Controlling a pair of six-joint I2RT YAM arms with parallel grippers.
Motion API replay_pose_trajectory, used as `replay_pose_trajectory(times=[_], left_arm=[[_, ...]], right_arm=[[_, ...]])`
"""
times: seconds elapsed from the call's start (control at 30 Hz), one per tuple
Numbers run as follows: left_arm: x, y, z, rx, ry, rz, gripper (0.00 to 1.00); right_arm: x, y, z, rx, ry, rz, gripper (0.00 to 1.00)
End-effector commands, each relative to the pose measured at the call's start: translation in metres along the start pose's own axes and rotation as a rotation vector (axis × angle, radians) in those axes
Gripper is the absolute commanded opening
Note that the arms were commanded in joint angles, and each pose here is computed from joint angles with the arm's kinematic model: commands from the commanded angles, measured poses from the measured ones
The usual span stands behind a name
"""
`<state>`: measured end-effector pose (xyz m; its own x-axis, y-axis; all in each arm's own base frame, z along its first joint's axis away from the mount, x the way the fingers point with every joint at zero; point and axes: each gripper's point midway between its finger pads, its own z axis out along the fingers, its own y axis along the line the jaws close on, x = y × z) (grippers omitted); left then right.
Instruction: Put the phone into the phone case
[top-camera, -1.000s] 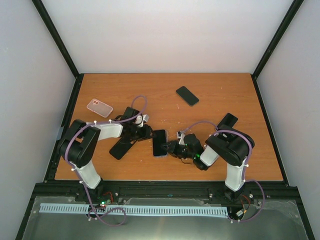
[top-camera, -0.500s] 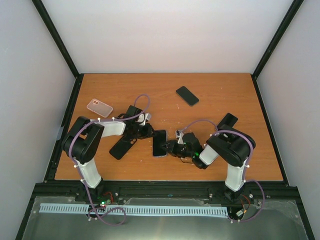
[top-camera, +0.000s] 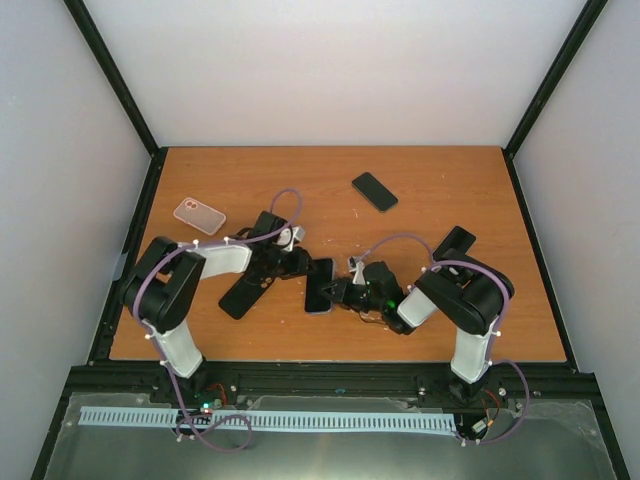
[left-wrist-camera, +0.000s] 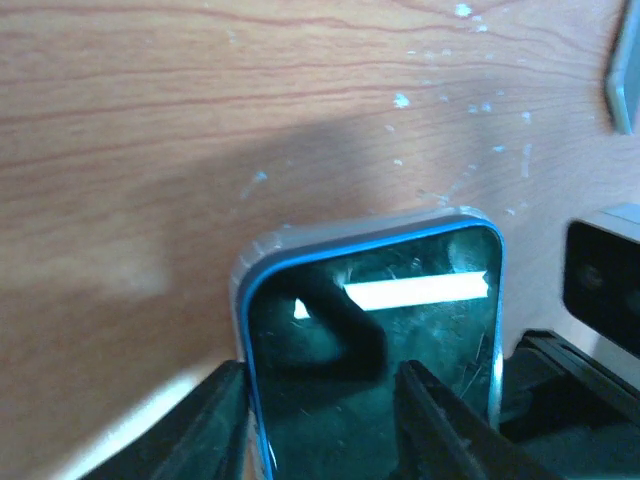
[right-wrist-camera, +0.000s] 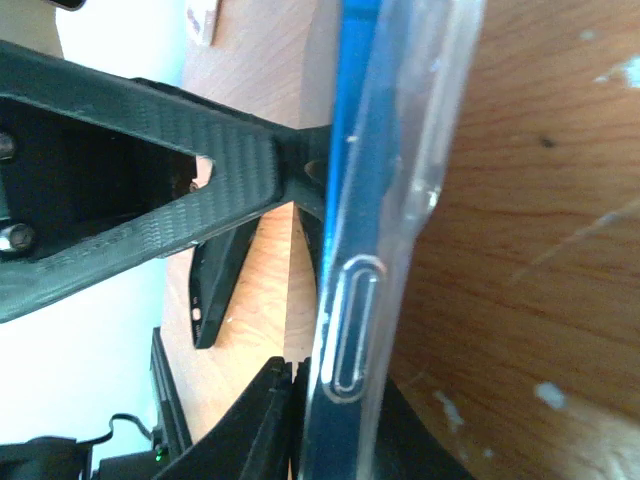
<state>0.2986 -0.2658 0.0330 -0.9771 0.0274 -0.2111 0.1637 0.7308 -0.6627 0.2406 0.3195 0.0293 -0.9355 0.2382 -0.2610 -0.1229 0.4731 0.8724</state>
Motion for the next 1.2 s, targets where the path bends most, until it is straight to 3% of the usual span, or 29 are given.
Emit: replay_pose_trajectory(times=[0.0, 0.17, 0.3, 0.43, 0.6, 0.77, 1.0, 1.17], left_arm=[[-0.009, -0.049, -0.04, 0.12, -0.075, 0.067, 0.43], [-0.023, -0.063, -0.093, 0.139, -0.181, 0.078, 0.55], [-0.028, -0.073, -0.136, 0.149, -0.265, 0.094, 0.63], [-0.027, -0.092, -0.173, 0.175, -0.346, 0.139, 0.79], [-0.015, -0.12, -0.195, 0.302, -0.367, 0.23, 0.9], [0.0, -0.161, -0.228, 0.495, -0.409, 0.312, 0.91], [0.014, -0.186, -0.259, 0.599, -0.465, 0.367, 0.9], [0.021, -0.194, -0.26, 0.7, -0.433, 0.359, 0.78]], right_arm=[[0.002, 0.004, -0.006, -0.029, 0.01, -0.008, 0.12], [0.002, 0.037, -0.014, -0.145, 0.036, -0.033, 0.05], [-0.002, 0.071, -0.025, -0.249, 0.041, -0.044, 0.06], [-0.004, 0.111, -0.037, -0.336, 0.071, -0.114, 0.08], [-0.012, 0.154, -0.06, -0.384, 0.064, -0.2, 0.08], [-0.018, 0.204, -0.096, -0.491, 0.023, -0.257, 0.08], [-0.023, 0.244, -0.132, -0.561, -0.03, -0.326, 0.09], [-0.018, 0.26, -0.15, -0.637, -0.043, -0.37, 0.1]])
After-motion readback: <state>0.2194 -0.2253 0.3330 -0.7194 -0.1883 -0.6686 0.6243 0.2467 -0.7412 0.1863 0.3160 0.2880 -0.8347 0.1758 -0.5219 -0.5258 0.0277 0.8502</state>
